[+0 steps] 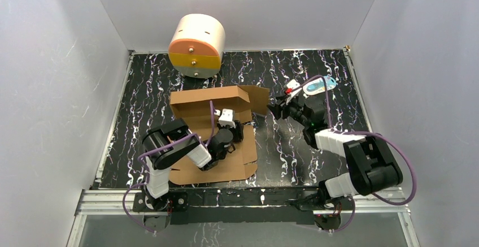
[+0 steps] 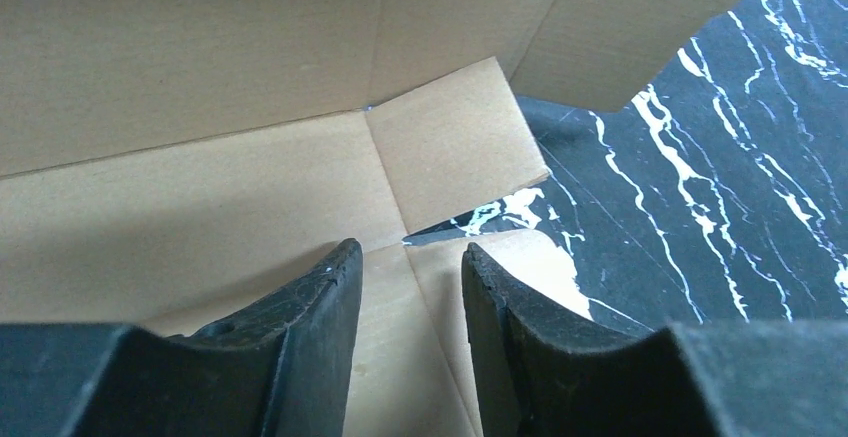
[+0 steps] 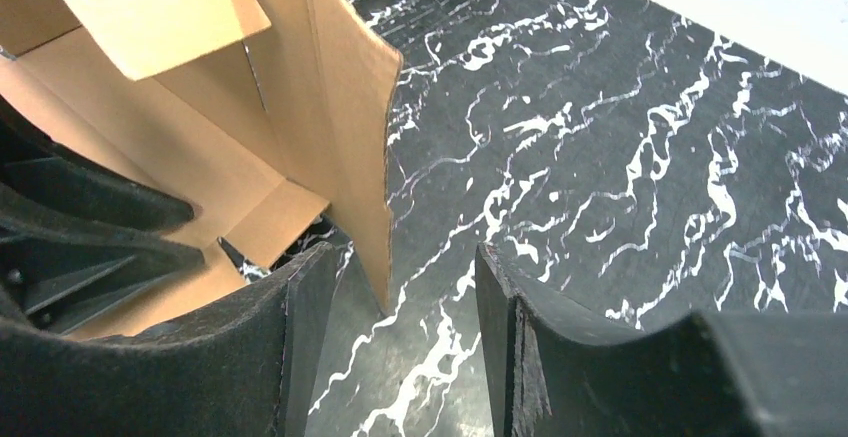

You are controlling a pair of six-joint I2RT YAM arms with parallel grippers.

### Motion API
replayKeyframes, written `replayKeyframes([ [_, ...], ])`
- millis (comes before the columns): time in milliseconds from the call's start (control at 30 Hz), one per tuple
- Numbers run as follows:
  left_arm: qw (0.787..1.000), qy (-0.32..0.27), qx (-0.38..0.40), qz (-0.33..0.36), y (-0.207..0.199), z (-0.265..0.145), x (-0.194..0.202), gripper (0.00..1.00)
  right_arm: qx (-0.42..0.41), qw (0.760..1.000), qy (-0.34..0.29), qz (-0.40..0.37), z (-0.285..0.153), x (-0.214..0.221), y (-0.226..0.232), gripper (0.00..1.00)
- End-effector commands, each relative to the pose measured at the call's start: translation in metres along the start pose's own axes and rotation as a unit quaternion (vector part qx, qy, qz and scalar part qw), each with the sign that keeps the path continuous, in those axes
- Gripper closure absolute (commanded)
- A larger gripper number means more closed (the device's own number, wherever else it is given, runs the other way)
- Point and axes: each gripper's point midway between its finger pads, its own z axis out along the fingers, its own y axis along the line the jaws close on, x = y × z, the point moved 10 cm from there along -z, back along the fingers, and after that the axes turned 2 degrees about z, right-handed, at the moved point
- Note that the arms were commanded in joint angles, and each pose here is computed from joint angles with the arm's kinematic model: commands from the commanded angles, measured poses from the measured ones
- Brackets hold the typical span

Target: Fold the paper box

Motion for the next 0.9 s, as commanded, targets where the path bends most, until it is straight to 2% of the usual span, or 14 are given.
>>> replayKeyframes([
  [0, 0.999, -0.027, 0.027, -0.012, -0.007, -0.003, -0.022, 0.60, -0.034, 0.995, -0.082, -0.052, 0.022, -0.036, -0.011, 0.38],
  [167, 0.999, -0.024, 0.037, -0.004, -0.009, -0.003, -0.022, 0.59, -0.071, 0.992, -0.085, -0.055, 0.034, -0.030, -0.016, 0.38],
  [267, 0.999, -0.025, 0.042, 0.002, -0.009, -0.003, -0.023, 0.58, -0.101, 0.990, -0.080, -0.053, 0.043, -0.027, -0.017, 0.42],
  [333, 0.999, -0.027, 0.043, 0.009, -0.009, -0.003, -0.024, 0.57, -0.119, 0.989, -0.076, -0.050, 0.048, -0.025, -0.017, 0.47],
  [533, 0.998, -0.038, 0.040, 0.035, -0.006, -0.006, -0.031, 0.49, -0.144, 0.986, -0.068, -0.043, 0.049, -0.023, -0.014, 0.74],
  [867, 0.995, -0.036, 0.040, 0.087, -0.002, -0.004, -0.029, 0.34, -0.142, 0.987, -0.063, -0.042, 0.030, -0.020, -0.005, 0.87],
])
